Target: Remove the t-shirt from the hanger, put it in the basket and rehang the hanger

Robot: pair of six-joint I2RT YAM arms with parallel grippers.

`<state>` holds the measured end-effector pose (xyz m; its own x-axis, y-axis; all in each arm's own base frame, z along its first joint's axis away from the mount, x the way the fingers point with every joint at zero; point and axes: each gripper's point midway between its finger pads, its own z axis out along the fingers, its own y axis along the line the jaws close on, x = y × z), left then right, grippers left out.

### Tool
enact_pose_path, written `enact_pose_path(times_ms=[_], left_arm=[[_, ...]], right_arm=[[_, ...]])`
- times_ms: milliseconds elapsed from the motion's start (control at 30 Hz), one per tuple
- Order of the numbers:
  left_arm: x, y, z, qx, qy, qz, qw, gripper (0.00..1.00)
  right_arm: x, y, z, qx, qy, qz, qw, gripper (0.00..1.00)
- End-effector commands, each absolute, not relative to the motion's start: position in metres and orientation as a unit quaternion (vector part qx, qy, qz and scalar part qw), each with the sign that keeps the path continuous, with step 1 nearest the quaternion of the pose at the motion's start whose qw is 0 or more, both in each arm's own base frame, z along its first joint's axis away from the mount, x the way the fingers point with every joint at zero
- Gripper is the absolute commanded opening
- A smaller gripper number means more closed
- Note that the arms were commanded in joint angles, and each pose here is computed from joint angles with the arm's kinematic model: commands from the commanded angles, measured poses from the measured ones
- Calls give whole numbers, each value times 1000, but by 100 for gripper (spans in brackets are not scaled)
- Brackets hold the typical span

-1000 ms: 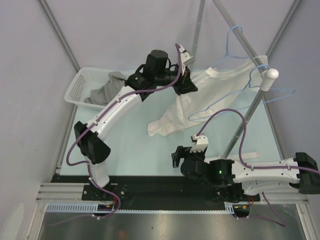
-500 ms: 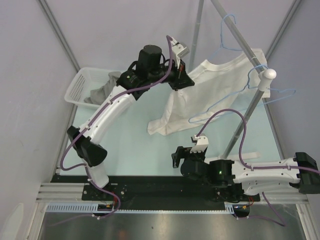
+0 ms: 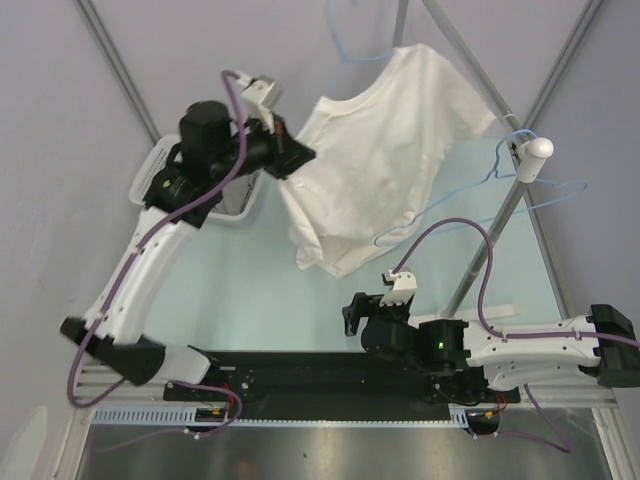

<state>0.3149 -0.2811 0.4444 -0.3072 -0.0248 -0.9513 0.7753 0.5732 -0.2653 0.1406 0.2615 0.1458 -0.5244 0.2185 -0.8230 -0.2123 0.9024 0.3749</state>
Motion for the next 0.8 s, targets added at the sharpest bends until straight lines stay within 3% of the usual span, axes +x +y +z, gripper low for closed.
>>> enact_pose_path(times_ms=[0, 233, 433, 767], left_arm=[[298, -209, 446, 179, 721, -323, 587, 0], [259, -168, 341, 161, 790, -261, 532, 0], [218, -180, 257, 140, 820, -332, 444, 0], [186, -199, 224, 178, 819, -382, 390, 0]], right_arm=[[147, 270, 162, 23, 825, 241, 510, 89], [151, 283, 152, 7, 830, 234, 506, 89], [153, 311, 157, -8, 829, 273, 489, 89], [159, 340, 227, -61, 780, 269, 563, 89]])
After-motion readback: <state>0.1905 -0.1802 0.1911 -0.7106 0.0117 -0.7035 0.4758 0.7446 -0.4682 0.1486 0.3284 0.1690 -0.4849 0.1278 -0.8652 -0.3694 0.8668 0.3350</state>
